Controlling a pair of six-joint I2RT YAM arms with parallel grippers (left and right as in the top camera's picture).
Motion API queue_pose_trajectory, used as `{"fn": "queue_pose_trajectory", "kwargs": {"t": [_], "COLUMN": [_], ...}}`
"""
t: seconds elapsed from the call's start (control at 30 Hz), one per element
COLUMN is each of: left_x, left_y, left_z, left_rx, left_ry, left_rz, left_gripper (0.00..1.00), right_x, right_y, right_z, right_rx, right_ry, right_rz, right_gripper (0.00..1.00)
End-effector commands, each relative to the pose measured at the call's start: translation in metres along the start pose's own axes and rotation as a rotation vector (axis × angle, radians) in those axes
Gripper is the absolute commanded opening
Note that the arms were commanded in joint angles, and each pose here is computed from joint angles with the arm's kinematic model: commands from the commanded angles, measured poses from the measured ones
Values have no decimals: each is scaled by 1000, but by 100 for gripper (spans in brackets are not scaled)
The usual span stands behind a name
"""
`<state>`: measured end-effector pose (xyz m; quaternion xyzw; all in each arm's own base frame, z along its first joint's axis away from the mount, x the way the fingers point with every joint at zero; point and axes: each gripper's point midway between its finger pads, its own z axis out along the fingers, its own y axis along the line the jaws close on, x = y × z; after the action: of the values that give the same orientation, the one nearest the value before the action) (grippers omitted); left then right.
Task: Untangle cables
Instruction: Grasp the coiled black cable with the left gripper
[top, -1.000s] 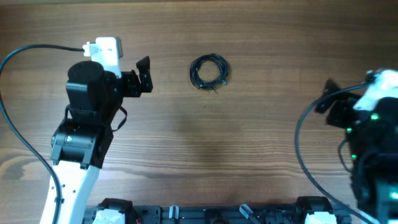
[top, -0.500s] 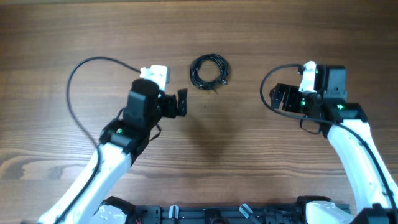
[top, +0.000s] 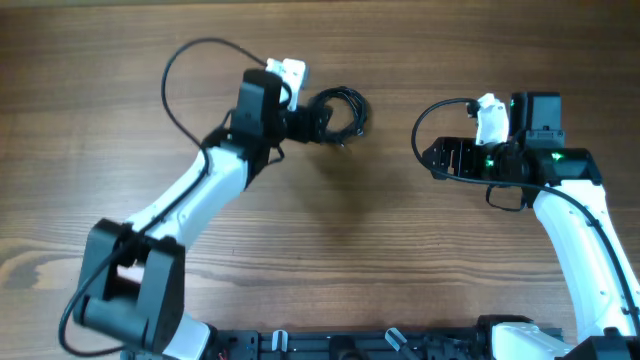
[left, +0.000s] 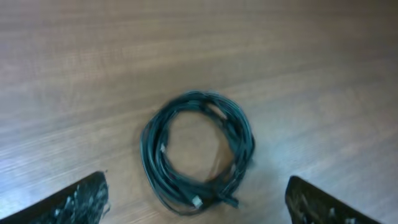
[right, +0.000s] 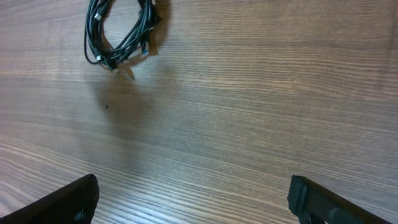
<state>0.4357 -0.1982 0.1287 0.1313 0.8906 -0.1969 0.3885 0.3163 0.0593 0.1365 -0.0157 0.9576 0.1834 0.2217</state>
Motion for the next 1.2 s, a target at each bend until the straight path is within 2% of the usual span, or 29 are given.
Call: {"fn": "queue_pose_trajectory", "kwargs": {"t": [0.0,0.13,0.3,0.5,0.53,0.7,1.0,1.17], "left_x": [-22,-27,5,35,40,58,54,73], "left_y": [17,23,36,41,38,19,17,25], "left_z": [14,35,68,82,85,99,103,114], "left_rx": [-20,-27,-40,-46,-42,-13,-25,-45], "left_ry": [27,64,169,251,262,302,276,316], "left_rz": [0,20,-11,-26,-23,3,21,18], "left_gripper": [93,90,87,82,77,65,47,49], "right_x": [-9,-7,-3,-3,-3,-2,0,4], "right_y": [14,19,24,27,27,27,27,26], "right_z": [-13,-23,-34,-36,-36,-36,-35,-35], "right_rx": [-53,-61,-61,-77,-77,-77,-76,-76], "right_ry": [-40,-56,-68,-68,-69,-65,-56,-42], "right_rz": [-34,-42,-47,-40,-40,-22,-18,-12], "right_gripper": [100,100,100,100,100,100,100,100]}}
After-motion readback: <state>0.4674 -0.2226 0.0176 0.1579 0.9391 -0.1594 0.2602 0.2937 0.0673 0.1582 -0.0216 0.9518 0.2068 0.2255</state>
